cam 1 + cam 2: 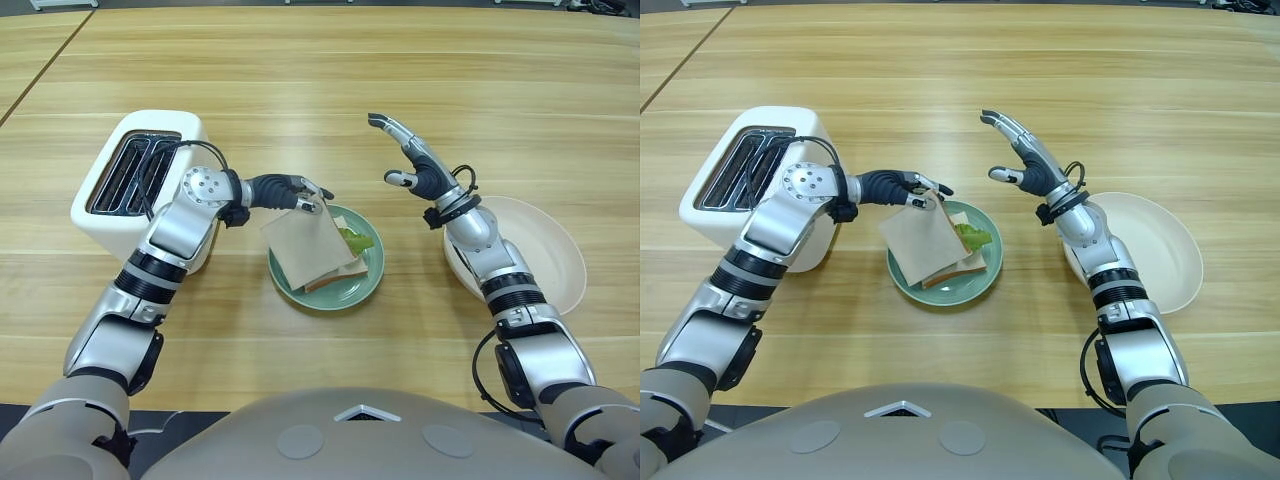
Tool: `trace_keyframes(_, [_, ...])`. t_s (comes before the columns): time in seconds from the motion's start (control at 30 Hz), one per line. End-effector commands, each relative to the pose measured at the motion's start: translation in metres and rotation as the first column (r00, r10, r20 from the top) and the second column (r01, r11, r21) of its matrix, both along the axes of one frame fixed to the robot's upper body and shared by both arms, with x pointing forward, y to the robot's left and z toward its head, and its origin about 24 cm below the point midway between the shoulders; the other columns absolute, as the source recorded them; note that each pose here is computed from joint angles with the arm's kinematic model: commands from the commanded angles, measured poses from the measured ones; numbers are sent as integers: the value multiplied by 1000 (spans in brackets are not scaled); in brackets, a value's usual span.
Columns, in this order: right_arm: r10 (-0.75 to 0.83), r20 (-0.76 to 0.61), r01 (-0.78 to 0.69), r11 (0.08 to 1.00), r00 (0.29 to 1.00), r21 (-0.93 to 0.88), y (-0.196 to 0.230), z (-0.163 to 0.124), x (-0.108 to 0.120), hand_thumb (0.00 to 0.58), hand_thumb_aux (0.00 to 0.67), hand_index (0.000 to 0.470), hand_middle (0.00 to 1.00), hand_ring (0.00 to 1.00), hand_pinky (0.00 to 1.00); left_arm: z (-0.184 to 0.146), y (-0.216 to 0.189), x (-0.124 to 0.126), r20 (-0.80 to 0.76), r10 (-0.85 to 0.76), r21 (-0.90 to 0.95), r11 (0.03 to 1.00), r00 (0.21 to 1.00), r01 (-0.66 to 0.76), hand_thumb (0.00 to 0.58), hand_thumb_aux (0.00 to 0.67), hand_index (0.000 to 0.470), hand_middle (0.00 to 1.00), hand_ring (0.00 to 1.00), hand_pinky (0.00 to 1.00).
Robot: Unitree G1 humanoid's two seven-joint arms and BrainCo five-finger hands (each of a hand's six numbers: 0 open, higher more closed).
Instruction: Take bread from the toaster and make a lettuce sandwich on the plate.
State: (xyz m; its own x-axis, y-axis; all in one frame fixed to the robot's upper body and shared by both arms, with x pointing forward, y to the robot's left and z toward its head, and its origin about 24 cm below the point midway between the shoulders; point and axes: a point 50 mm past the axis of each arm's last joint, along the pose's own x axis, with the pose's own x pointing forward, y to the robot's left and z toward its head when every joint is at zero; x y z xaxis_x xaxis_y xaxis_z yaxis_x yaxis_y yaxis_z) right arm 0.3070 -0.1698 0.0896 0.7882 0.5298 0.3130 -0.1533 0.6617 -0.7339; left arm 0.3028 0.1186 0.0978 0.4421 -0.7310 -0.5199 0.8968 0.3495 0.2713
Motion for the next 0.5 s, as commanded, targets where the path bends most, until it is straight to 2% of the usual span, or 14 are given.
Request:
trace_keyframes(0.03, [6, 6, -6, 1000, 1000, -6, 2, 3, 3, 0, 0, 0, 0, 0, 0, 5, -3, 7, 41, 10, 7, 1000, 999, -11, 580, 670, 470, 0, 0, 0])
trace_keyframes(0.23, [14, 1, -14, 1000, 1000, -7, 5, 2, 3, 0, 0, 0, 0, 0, 0, 15, -11, 11, 69, 14, -27, 1000, 998, -12, 580, 670, 470, 0, 0, 0])
trace_keyframes(0.5, [24, -2, -24, 1000, 1000, -5, 9, 1, 4, 0, 0, 0, 0, 0, 0, 6, -26, 12, 86, -1, 2, 1000, 996, 1, 580, 670, 470, 0, 0, 0])
